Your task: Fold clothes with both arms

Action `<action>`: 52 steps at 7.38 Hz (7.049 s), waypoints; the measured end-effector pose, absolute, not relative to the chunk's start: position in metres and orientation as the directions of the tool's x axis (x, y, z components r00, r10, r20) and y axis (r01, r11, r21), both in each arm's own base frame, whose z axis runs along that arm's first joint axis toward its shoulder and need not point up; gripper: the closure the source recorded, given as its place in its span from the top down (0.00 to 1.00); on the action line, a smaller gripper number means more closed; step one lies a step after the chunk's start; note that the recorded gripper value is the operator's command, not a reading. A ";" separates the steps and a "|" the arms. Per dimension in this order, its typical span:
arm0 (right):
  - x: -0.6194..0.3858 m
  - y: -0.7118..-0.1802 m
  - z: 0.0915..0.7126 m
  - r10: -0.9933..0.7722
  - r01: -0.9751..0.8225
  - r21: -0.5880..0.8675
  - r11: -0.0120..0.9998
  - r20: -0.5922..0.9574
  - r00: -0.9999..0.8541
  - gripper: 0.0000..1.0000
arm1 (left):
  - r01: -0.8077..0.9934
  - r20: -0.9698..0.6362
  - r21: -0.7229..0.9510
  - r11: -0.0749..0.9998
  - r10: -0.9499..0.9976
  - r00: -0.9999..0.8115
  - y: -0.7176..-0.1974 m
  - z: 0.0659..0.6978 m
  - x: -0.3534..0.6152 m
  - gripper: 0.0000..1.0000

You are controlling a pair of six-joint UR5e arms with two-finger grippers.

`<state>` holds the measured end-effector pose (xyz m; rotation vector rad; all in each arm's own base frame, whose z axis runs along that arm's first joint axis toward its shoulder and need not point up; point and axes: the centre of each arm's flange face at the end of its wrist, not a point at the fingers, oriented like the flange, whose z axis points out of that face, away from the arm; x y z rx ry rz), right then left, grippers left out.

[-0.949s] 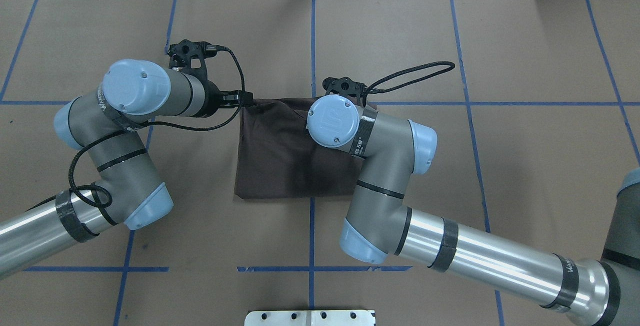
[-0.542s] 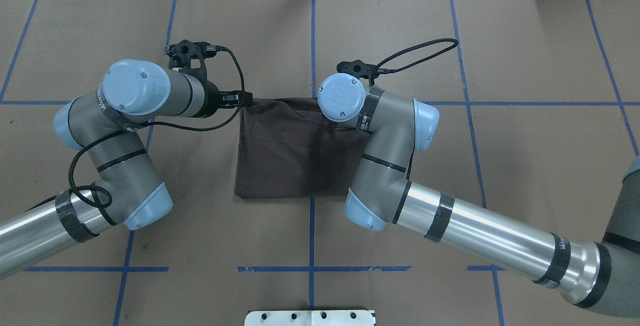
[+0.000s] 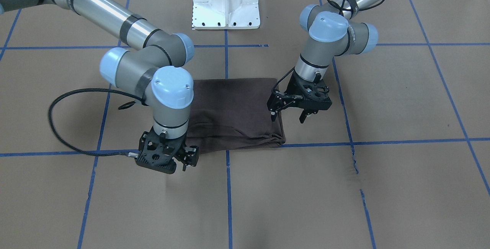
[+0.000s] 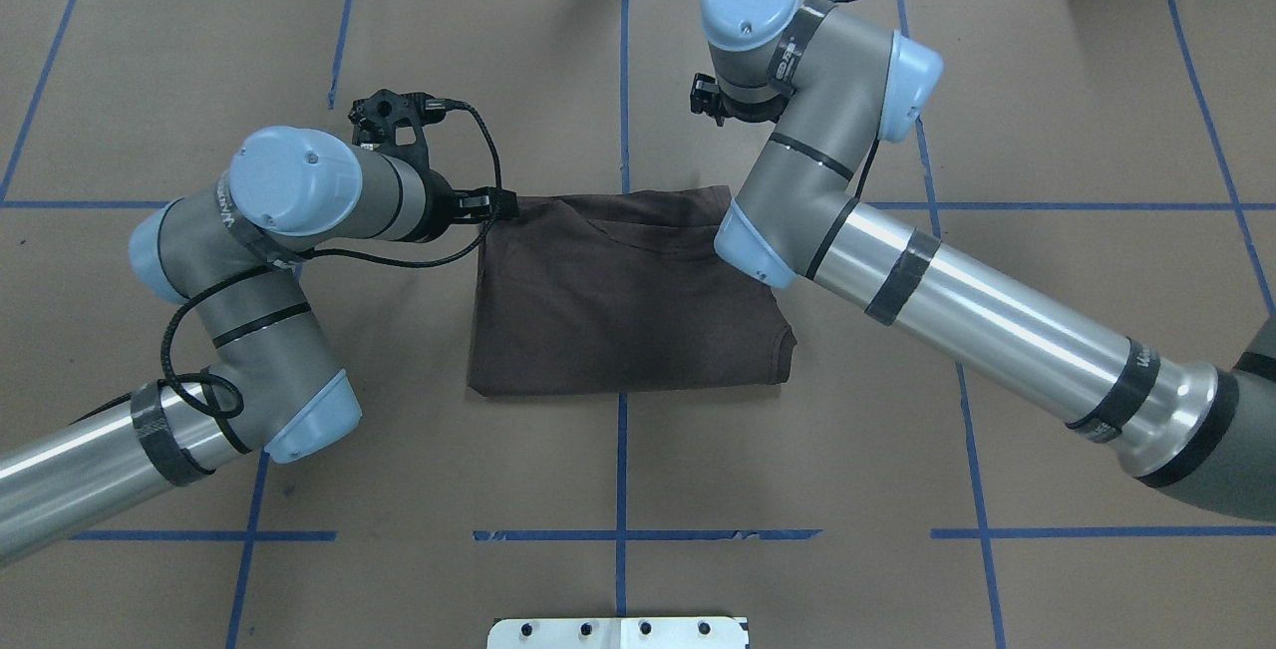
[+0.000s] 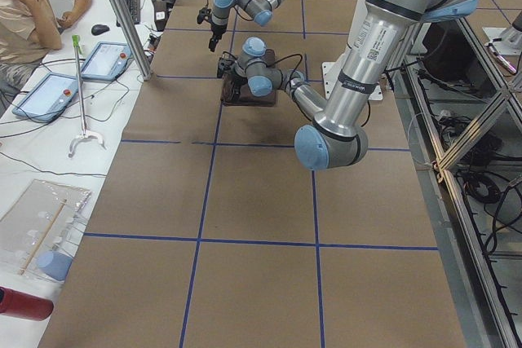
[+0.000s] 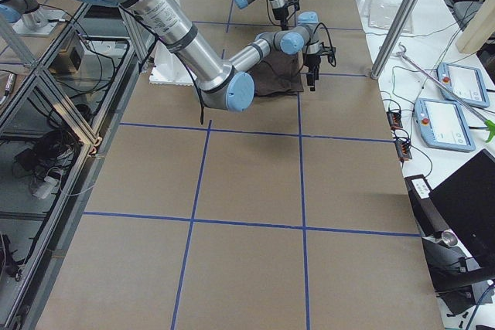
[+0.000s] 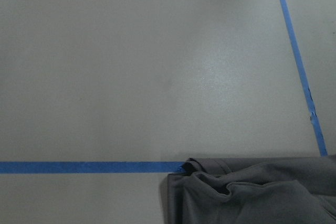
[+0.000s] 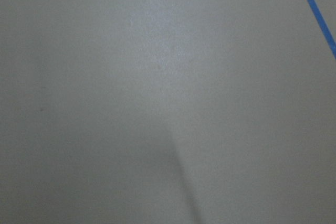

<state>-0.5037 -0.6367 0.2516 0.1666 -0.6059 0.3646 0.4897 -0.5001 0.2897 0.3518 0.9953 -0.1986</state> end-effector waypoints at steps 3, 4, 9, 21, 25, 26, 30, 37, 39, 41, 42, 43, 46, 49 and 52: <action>-0.475 -0.634 0.242 0.254 -0.358 0.043 0.933 0.626 0.737 1.00 | 0.315 -0.818 0.155 0.936 -0.056 0.572 -0.509 0.284 0.528 1.00; -0.471 -0.630 0.247 0.252 -0.357 0.044 0.933 0.628 0.736 1.00 | 0.308 -0.805 0.159 0.938 -0.057 0.591 -0.511 0.292 0.534 1.00; -0.466 -0.624 0.266 0.250 -0.355 0.045 0.934 0.628 0.737 1.00 | 0.294 -0.698 0.296 0.909 -0.005 0.716 -0.560 0.351 0.494 1.00; -0.010 -0.482 0.531 -0.094 0.049 0.090 0.995 0.623 0.777 1.00 | 0.021 -0.674 0.278 0.960 0.180 0.716 -0.501 0.478 0.057 1.00; 0.075 -0.368 0.642 0.103 -0.050 -0.101 0.994 0.624 0.775 1.00 | -0.055 -0.710 0.119 0.991 0.124 0.694 -0.447 0.581 0.017 1.00; 0.077 -0.357 0.650 0.108 -0.051 -0.108 0.993 0.628 0.770 1.00 | -0.074 -0.711 0.105 0.992 0.126 0.692 -0.434 0.604 0.004 1.00; 0.070 -0.359 0.638 0.146 -0.131 -0.075 0.989 0.689 0.709 1.00 | -0.065 -0.713 0.059 0.996 0.088 0.696 -0.415 0.630 -0.016 1.00; 0.066 -0.363 0.635 0.144 -0.141 -0.062 0.988 0.700 0.700 1.00 | -0.063 -0.691 0.096 0.993 0.112 0.714 -0.429 0.624 -0.015 1.00; 0.066 -0.364 0.634 0.140 -0.139 -0.058 0.989 0.700 0.700 1.00 | -0.060 -0.686 0.110 0.992 0.119 0.717 -0.424 0.624 -0.020 1.00; 0.067 -0.366 0.633 0.136 -0.138 -0.054 0.989 0.700 0.701 1.00 | -0.022 -0.685 0.099 0.995 0.084 0.724 -0.415 0.629 -0.037 1.00; 0.067 -0.366 0.633 0.136 -0.138 -0.053 0.989 0.700 0.701 1.00 | -0.010 -0.685 0.088 0.996 0.068 0.725 -0.412 0.631 -0.043 1.00; 0.067 -0.366 0.632 0.135 -0.138 -0.051 0.989 0.699 0.702 1.00 | -0.011 -0.685 0.077 0.997 0.061 0.726 -0.411 0.632 -0.045 1.00; 0.067 -0.369 0.631 0.130 -0.138 -0.045 0.989 0.697 0.705 1.00 | -0.042 -0.684 0.092 0.995 0.093 0.723 -0.410 0.628 -0.047 1.00; 0.067 -0.370 0.630 0.125 -0.136 -0.040 0.990 0.696 0.707 1.00 | -0.042 -0.680 0.102 0.994 0.100 0.727 -0.411 0.624 -0.047 1.00; 0.066 -0.370 0.630 0.125 -0.135 -0.040 0.990 0.698 0.706 1.00 | -0.044 -0.681 0.110 0.993 0.107 0.724 -0.414 0.622 -0.045 1.00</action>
